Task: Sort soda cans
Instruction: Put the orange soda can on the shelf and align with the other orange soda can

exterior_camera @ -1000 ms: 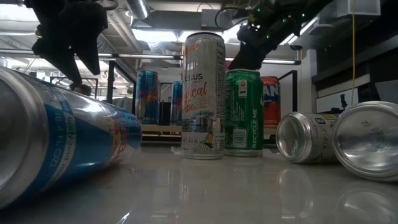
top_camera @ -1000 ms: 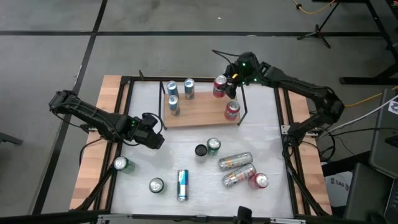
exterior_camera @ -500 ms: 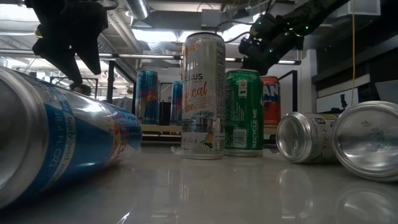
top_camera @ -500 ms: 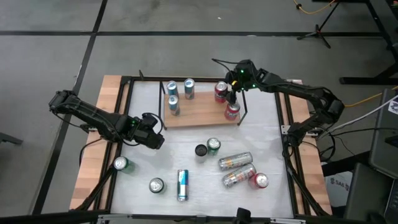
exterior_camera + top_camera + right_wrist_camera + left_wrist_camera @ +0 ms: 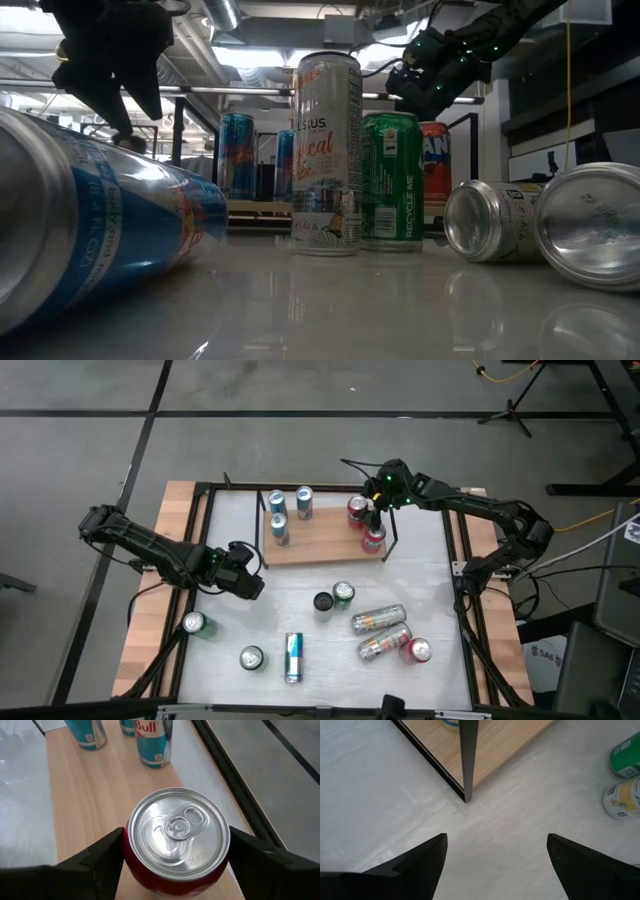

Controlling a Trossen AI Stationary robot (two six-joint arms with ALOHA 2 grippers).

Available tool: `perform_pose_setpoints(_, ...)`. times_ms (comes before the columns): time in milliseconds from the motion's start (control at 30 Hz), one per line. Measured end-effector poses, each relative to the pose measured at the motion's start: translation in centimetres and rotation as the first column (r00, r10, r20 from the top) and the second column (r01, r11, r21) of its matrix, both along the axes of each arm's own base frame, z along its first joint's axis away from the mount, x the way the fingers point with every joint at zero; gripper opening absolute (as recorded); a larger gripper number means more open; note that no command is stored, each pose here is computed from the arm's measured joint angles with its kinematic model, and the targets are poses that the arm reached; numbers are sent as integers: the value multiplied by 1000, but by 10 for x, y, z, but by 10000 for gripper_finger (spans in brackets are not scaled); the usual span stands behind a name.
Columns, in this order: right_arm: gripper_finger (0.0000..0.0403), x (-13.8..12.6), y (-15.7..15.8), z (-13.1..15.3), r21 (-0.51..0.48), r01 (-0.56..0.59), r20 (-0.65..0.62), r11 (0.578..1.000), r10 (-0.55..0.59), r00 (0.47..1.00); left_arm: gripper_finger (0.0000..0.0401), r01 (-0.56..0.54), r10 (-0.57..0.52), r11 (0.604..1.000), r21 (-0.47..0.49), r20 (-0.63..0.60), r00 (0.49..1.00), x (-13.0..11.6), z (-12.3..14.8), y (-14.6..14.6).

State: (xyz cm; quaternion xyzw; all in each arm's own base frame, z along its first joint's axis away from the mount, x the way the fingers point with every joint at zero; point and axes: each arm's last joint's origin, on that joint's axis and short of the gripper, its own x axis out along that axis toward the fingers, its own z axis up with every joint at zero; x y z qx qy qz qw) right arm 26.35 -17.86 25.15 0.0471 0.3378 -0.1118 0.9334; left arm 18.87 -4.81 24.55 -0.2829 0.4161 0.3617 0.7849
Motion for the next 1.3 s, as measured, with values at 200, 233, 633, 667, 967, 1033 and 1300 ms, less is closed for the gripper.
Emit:
perform_pose_setpoints(200,325,-1,-2,0,-34,46,-23,998,-47,999,335,0,0,1000,0,-1,1000,0,0,0)
perform_pose_setpoints(233,328,-1,-2,0,-39,51,-25,998,-52,998,335,1,-1,1000,0,-1,1000,0,0,0)
perform_pose_setpoints(633,331,-1,-2,0,-39,50,-23,998,-51,998,335,1,-1,1000,0,-1,1000,0,0,0)
perform_pose_setpoints(667,331,-1,-2,0,-38,50,-24,998,-51,998,335,1,-1,1000,0,-1,1000,0,0,0)
perform_pose_setpoints(967,331,6,-6,25,-65,33,48,997,-30,998,335,1,-1,1000,0,-1,1000,0,0,0)
perform_pose_setpoints(1033,331,8,-7,32,-76,34,66,996,-29,997,335,1,-1,1000,0,-1,1000,0,0,0)
perform_pose_setpoints(1300,331,9,-8,42,-96,44,84,994,-36,996,335,1,-1,1000,0,-1,1000,0,0,0)
